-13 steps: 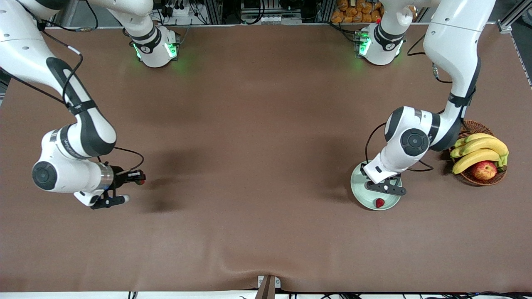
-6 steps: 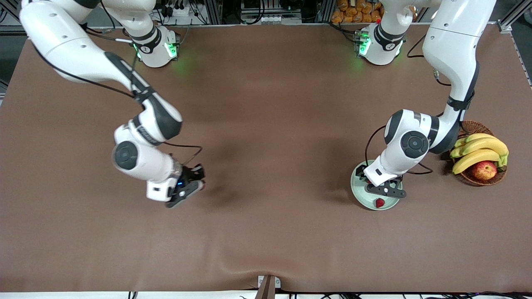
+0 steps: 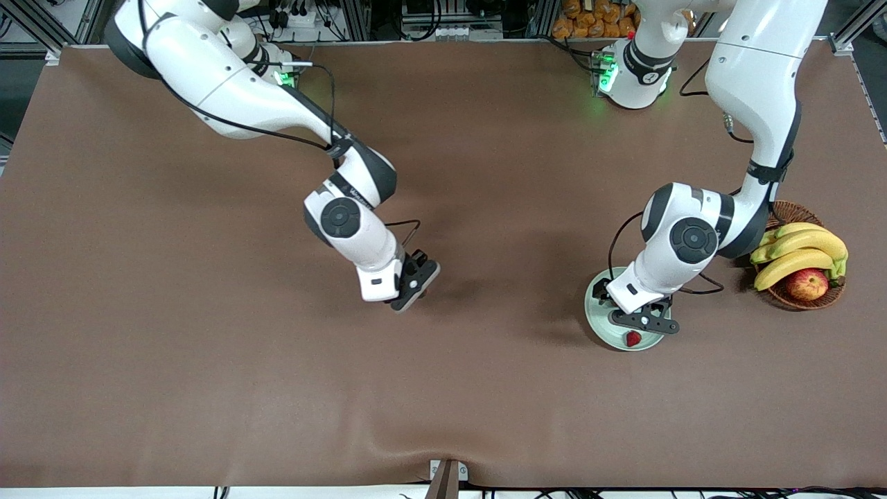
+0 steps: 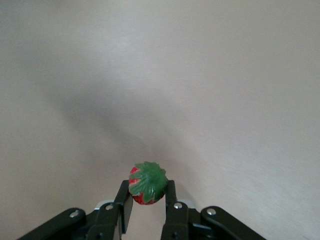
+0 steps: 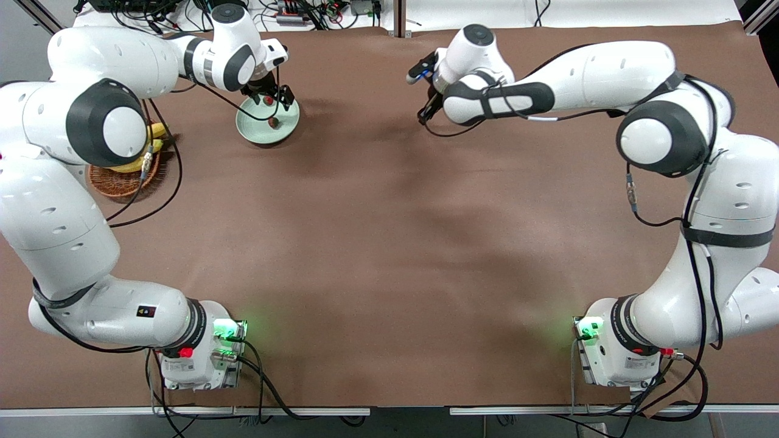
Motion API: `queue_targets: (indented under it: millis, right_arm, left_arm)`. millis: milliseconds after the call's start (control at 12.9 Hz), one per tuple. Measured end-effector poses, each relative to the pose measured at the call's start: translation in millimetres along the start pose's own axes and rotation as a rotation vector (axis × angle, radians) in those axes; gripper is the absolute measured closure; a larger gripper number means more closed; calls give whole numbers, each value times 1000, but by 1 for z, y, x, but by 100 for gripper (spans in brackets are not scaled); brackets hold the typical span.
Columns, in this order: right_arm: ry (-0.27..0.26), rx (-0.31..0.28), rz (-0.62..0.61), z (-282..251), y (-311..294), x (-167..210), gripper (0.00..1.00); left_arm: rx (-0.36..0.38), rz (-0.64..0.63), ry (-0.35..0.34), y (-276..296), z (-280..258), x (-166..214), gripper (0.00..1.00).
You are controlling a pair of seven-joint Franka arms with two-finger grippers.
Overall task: Collect all strawberries into plate
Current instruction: 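Grasp the last red strawberry with the right gripper, then set the strawberry at mid-table and open the right gripper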
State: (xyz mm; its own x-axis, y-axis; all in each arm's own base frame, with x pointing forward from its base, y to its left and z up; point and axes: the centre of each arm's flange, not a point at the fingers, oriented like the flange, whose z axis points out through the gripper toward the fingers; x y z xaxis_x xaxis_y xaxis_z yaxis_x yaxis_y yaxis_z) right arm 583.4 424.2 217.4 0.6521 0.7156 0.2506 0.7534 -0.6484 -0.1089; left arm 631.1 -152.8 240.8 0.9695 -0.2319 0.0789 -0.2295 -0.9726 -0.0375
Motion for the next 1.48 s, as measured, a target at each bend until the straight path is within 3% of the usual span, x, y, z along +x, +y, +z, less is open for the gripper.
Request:
queue_targets:
  millis: [233,311,699,777,1476]
  right_arm:
    - [-8,-1,-16,17,-10,4,69]
    - [-10,-4,-20,19,-12,4,63]
    - [19,-31,-17,20,-2,8,6]
    - [26,-40,-4,16,8,9,0]
    - [39,-156,171,-98,148,-15,0]
  left_arm:
    - [-2,6,11,8,-8,2,0]
    - [-5,11,13,13,-9,2,0]
    - [-24,-8,19,50,-14,2,0]
    - [-27,-22,20,60,-15,1,0]
    - [-93,-156,81,203,-18,28,0]
